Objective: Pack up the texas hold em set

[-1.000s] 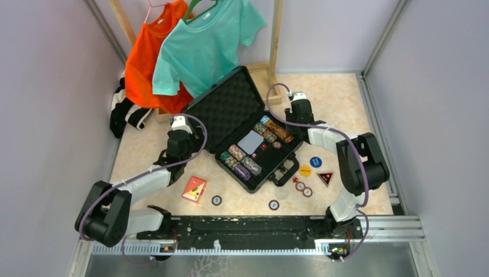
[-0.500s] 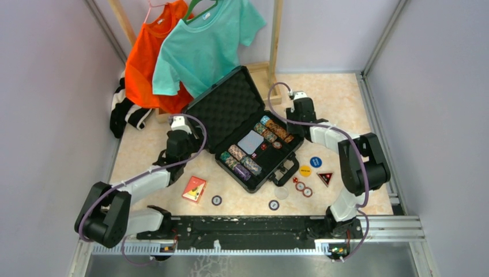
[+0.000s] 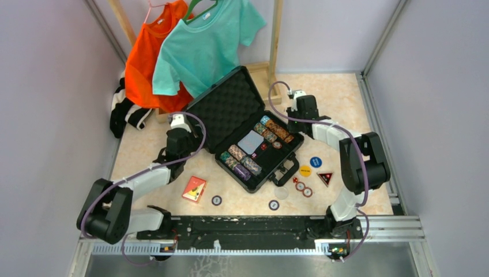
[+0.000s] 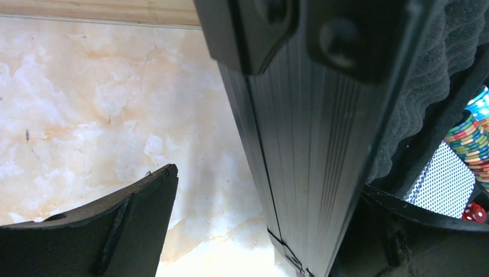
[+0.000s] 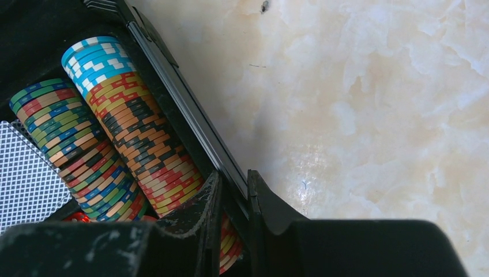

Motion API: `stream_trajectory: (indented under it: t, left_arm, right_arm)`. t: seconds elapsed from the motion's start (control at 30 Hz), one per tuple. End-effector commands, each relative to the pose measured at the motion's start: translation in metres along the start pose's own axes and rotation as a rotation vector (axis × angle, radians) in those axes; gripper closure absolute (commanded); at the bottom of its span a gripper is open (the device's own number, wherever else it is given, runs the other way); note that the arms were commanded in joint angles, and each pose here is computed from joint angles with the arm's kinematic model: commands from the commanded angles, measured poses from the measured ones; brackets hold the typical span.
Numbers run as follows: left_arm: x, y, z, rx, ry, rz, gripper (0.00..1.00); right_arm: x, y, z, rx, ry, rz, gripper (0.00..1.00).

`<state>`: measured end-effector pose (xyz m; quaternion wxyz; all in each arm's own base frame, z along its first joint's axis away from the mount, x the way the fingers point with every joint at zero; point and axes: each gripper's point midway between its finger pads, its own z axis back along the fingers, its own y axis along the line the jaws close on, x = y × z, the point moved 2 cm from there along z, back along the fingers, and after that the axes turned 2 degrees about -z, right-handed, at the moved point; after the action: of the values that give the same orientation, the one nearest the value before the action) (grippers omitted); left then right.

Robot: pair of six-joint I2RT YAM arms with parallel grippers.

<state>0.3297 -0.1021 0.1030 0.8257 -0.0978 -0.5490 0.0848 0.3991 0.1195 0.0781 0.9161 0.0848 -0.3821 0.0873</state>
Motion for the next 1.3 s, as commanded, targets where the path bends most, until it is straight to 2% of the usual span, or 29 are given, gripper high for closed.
stream_trajectory:
  t: [0.0, 0.47, 0.77, 0.97, 1.07, 1.27]
  left_arm:
    - [0.018, 0.012, -0.016, 0.088, -0.025, 0.006, 0.01]
    - [0.054, 0.024, -0.067, 0.139, -0.062, 0.009, 0.01]
    - [0.079, 0.038, -0.109, 0.132, -0.067, 0.049, 0.01]
    - [0.107, 0.034, -0.116, 0.126, -0.121, 0.044, 0.01]
    - [0.114, 0.027, -0.108, 0.091, -0.134, 0.056, 0.01]
    - [0.11, 0.025, -0.073, 0.054, -0.159, 0.084, 0.01]
  right_arm:
    - [0.019, -0.009, 0.006, -0.029, -0.062, -0.041, 1.0]
    - [0.03, 0.009, 0.032, 0.068, -0.119, -0.084, 1.0]
    - [0.024, 0.018, 0.033, 0.113, -0.119, -0.113, 1.0]
    - [0.019, 0.031, 0.036, 0.142, -0.126, -0.104, 1.0]
    - [0.028, 0.032, 0.046, 0.13, -0.169, -0.086, 0.99]
    - [0.063, 0.034, 0.085, 0.132, -0.291, -0.074, 0.57]
